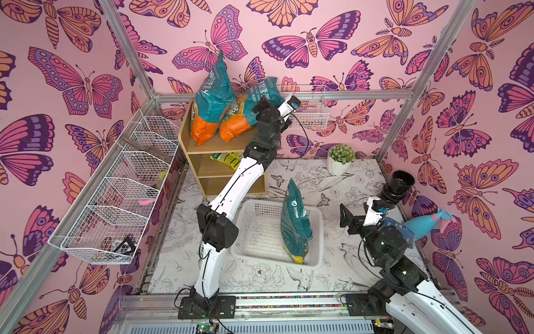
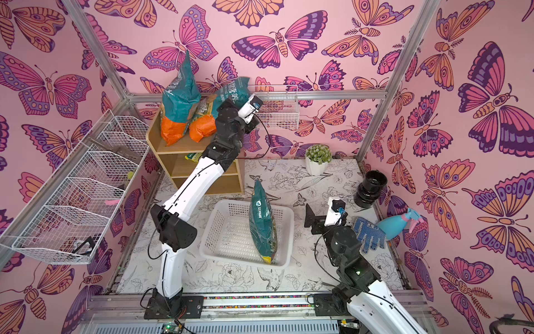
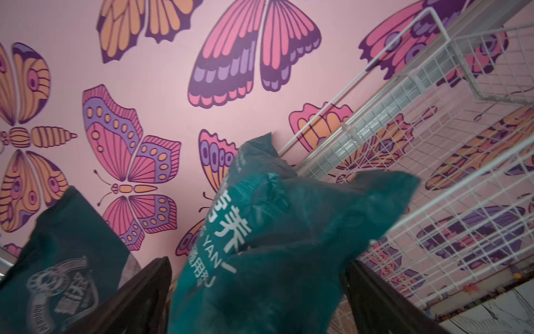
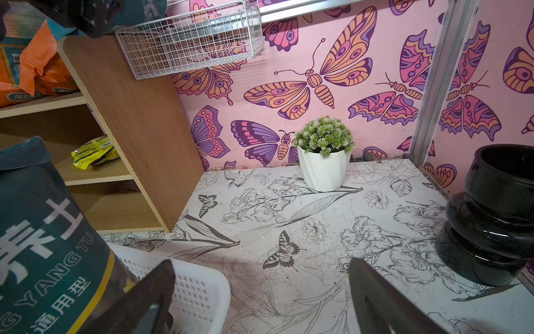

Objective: Take down the fertilizer bag from the shelf
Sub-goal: Pick up the fertilizer bag from the shelf, then place the fertilizer bag in the storage box.

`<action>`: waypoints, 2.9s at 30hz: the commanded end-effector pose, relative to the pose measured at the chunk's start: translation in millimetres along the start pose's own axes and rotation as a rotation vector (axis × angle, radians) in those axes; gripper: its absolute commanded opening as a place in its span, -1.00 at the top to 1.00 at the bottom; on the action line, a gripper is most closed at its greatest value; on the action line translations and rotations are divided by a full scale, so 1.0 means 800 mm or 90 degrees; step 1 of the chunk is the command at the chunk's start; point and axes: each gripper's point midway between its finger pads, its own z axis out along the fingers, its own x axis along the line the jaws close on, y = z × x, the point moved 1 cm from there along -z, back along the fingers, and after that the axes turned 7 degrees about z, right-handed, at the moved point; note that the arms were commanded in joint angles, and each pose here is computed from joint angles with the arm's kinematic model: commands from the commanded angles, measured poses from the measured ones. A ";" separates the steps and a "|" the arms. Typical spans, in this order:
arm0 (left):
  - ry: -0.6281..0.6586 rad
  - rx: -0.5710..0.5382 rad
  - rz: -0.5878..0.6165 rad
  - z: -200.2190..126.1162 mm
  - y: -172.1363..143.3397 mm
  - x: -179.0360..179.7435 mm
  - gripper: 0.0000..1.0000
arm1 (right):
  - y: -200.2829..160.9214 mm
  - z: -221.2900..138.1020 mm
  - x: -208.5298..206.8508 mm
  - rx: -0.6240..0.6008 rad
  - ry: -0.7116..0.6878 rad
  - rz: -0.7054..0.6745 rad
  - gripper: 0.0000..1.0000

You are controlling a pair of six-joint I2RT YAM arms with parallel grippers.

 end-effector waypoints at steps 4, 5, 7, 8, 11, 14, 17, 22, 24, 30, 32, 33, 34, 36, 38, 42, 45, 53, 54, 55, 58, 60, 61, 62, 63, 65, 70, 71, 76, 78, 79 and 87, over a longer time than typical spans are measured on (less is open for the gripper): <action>-0.025 -0.035 -0.027 -0.002 0.018 -0.001 -1.00 | 0.009 0.002 0.001 -0.013 -0.001 -0.003 -0.92; -0.010 -0.029 -0.020 0.004 0.016 0.003 -1.00 | 0.009 0.003 0.002 -0.012 0.000 -0.002 -0.92; 0.029 -0.021 -0.011 0.018 0.009 0.012 -1.00 | 0.008 0.004 0.003 -0.010 0.001 -0.003 -0.93; 0.046 -0.021 -0.008 0.023 0.005 0.017 -1.00 | 0.007 0.005 0.003 -0.008 0.002 -0.004 -0.93; 0.053 -0.030 -0.022 0.037 -0.012 0.029 -1.00 | 0.008 0.006 0.003 -0.008 0.001 -0.005 -0.93; 0.036 -0.023 -0.014 0.049 -0.032 0.023 -0.86 | 0.006 0.008 0.004 -0.005 -0.001 -0.007 -0.93; 0.030 -0.010 0.004 0.059 -0.048 0.014 -0.34 | 0.005 0.011 0.004 -0.001 -0.003 -0.010 -0.93; 0.057 -0.010 -0.013 0.059 -0.047 0.023 1.00 | 0.003 0.015 0.005 0.007 -0.004 -0.014 -0.93; 0.077 -0.019 -0.036 0.051 -0.036 0.036 1.00 | 0.002 0.016 0.005 0.008 -0.005 -0.015 -0.93; 0.197 -0.064 -0.102 0.001 0.019 0.109 1.00 | 0.003 0.014 0.006 0.006 -0.001 -0.012 -0.93; 0.214 -0.082 -0.104 -0.021 0.039 0.131 1.00 | 0.004 0.014 0.007 0.005 0.002 -0.011 -0.93; 0.222 -0.091 -0.098 -0.033 0.047 0.141 1.00 | 0.004 0.014 0.007 0.006 0.004 -0.010 -0.93; 0.233 -0.096 -0.096 -0.042 0.053 0.150 1.00 | 0.004 0.013 0.009 0.006 0.008 -0.010 -0.93; 0.260 -0.104 -0.107 -0.067 0.063 0.178 1.00 | 0.004 0.013 0.013 0.007 0.022 -0.009 -0.93; 0.275 -0.109 -0.136 -0.089 0.068 0.203 0.99 | 0.003 0.013 0.019 0.013 0.040 -0.011 -0.93; 0.290 -0.149 -0.156 -0.141 0.087 0.249 0.99 | 0.003 0.013 0.030 0.023 0.069 -0.011 -0.96; 0.307 -0.165 -0.171 -0.177 0.097 0.277 0.99 | 0.004 0.012 0.037 0.029 0.089 -0.011 -0.99; 0.295 -0.186 -0.206 -0.266 0.109 0.303 0.99 | 0.018 0.001 0.058 0.030 0.150 0.010 -0.99; 0.282 -0.199 -0.212 -0.279 0.113 0.301 0.99 | 0.021 -0.001 0.060 0.028 0.157 0.015 -0.99; 0.274 -0.207 -0.218 -0.289 0.116 0.299 0.99 | 0.022 -0.004 0.061 0.027 0.163 0.021 -0.99; 0.255 -0.216 -0.242 -0.315 0.119 0.296 0.99 | 0.028 -0.013 0.067 0.023 0.187 0.041 -0.99; 0.245 -0.213 -0.259 -0.328 0.112 0.290 0.99 | 0.031 -0.020 0.071 0.023 0.206 0.054 -0.99; 0.245 -0.208 -0.267 -0.331 0.106 0.283 0.99 | 0.032 -0.023 0.073 0.025 0.214 0.059 -0.99; 0.253 -0.203 -0.282 -0.339 0.099 0.280 0.99 | 0.034 -0.028 0.076 0.025 0.224 0.065 -0.99; 0.262 -0.201 -0.296 -0.346 0.094 0.277 1.00 | 0.035 -0.031 0.077 0.026 0.231 0.070 -0.99; 0.292 -0.197 -0.318 -0.366 0.082 0.275 0.99 | 0.039 -0.040 0.083 0.024 0.256 0.084 -0.91; 0.372 -0.158 -0.323 -0.405 0.055 0.268 0.99 | 0.043 -0.057 0.114 0.049 0.349 0.114 -0.74; 0.389 -0.143 -0.313 -0.409 0.047 0.263 1.00 | 0.043 -0.060 0.121 0.054 0.367 0.118 -0.74; 0.367 -0.051 -0.305 -0.404 0.003 0.215 1.00 | 0.035 -0.066 0.152 0.100 0.416 0.110 -0.74; 0.352 -0.050 -0.363 -0.415 -0.026 0.209 1.00 | 0.030 -0.069 0.166 0.118 0.429 0.098 -0.74; 0.344 -0.044 -0.381 -0.418 -0.038 0.201 1.00 | 0.027 -0.070 0.173 0.125 0.433 0.090 -0.74; 0.306 0.009 -0.385 -0.414 -0.077 0.148 0.98 | 0.001 -0.081 0.230 0.172 0.447 0.000 -0.73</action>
